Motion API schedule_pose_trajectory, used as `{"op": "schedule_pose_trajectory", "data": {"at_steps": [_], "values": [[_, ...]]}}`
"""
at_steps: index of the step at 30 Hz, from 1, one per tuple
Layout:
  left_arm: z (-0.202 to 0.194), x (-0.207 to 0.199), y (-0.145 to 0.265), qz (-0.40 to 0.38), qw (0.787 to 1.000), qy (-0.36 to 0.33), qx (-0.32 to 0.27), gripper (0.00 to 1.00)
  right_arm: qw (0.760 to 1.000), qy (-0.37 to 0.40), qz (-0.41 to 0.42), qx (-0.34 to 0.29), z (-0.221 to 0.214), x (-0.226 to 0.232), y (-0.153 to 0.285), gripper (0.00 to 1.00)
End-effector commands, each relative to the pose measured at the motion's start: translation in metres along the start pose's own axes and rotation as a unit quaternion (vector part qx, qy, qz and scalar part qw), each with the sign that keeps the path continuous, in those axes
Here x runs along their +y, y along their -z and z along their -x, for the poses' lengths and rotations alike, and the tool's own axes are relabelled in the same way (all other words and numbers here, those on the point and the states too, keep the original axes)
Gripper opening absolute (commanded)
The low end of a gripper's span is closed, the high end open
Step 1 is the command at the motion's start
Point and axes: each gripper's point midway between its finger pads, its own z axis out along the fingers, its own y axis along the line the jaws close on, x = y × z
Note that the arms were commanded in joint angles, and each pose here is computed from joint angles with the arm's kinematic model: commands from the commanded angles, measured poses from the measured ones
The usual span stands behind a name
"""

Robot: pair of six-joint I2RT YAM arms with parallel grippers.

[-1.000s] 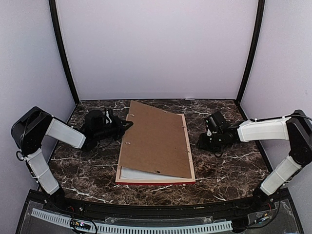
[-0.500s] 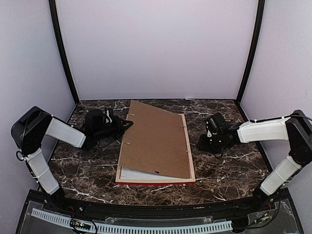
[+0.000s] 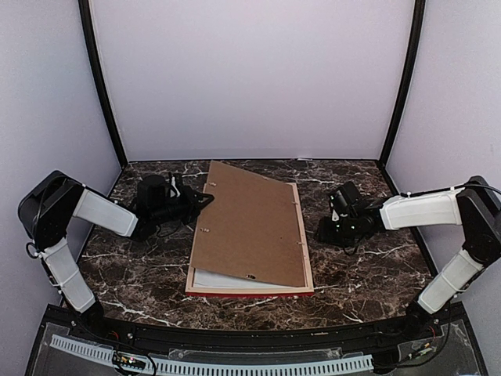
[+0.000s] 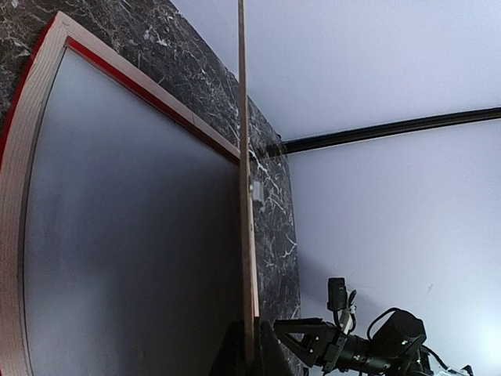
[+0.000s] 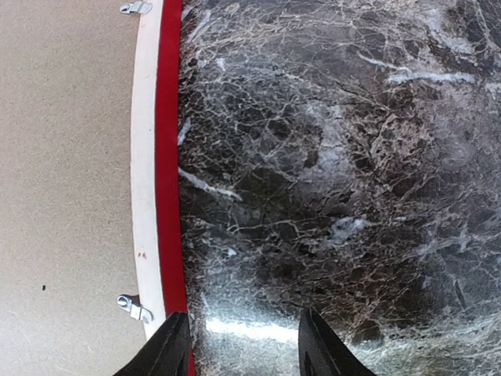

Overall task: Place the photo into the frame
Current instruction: Place the backboard on the frame body.

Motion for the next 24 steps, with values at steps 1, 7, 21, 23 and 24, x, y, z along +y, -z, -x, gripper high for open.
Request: {"op": "schedule_pose_trajectory", "data": {"at_steps": [1, 7, 21, 23, 24], "values": [[-0.007, 0.002, 0.0, -0.007, 1.0, -0.008, 0.003, 0.0, 1.0, 0.004, 0.025, -0.01, 0.006, 0.011, 0.001, 0.48], [-0.014, 0.007, -0.002, -0.002, 1.0, -0.005, 0.013, 0.04, 0.998, 0.029, 0.053, -0.015, 0.011, 0.03, 0.007, 0.5], [-0.018, 0.011, -0.003, 0.01, 1.0, -0.009, 0.022, 0.14, 0.99, 0.116, 0.081, 0.016, 0.005, 0.077, -0.004, 0.55], [-0.018, 0.011, -0.003, 0.011, 1.0, -0.01, 0.022, 0.17, 0.989, 0.125, 0.082, 0.022, 0.003, 0.081, -0.009, 0.56], [-0.018, 0.011, -0.003, 0.011, 1.0, -0.01, 0.023, 0.19, 0.988, 0.127, 0.082, 0.024, 0.002, 0.083, -0.011, 0.56]]}}
